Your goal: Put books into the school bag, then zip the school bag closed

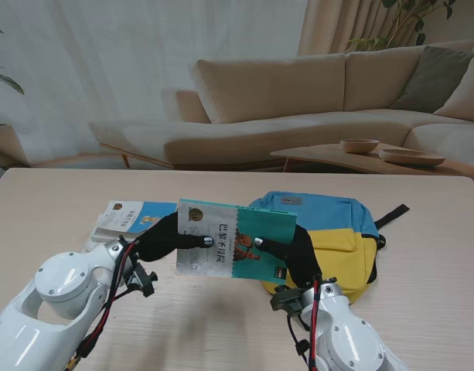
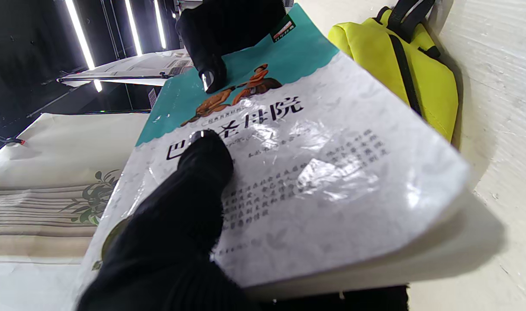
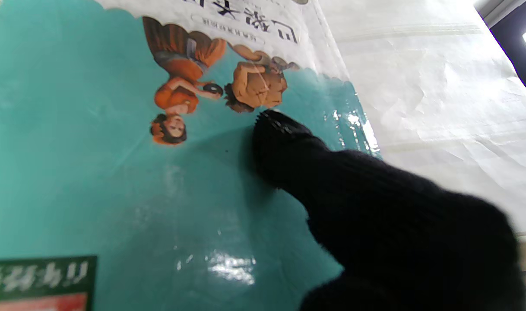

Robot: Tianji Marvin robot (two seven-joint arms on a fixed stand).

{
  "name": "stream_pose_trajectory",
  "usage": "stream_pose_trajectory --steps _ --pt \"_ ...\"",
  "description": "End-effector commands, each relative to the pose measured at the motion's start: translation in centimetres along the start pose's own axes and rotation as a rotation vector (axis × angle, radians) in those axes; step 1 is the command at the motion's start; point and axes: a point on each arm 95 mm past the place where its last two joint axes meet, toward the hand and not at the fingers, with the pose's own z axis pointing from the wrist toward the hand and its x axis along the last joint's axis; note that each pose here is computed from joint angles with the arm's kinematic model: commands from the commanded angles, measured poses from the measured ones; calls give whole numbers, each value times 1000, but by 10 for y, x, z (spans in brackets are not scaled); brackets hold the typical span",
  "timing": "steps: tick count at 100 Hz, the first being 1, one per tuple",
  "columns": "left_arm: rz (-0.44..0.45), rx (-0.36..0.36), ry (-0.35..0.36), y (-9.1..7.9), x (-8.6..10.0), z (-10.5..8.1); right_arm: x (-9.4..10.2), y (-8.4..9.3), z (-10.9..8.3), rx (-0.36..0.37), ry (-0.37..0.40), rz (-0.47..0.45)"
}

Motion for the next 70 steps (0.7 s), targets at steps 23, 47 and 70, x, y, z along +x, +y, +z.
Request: stream_pose_trajectory --steps 23,47,70 --pt "9 -30 -31 6 1 -7 5 -7 1 -11 25 43" --pt "-15 -38 -46 10 -4 -5 5 -10 0 -24 14 79" --pt "-49 -68 -21 14 -3 -1 6 -14 -1 -26 17 72"
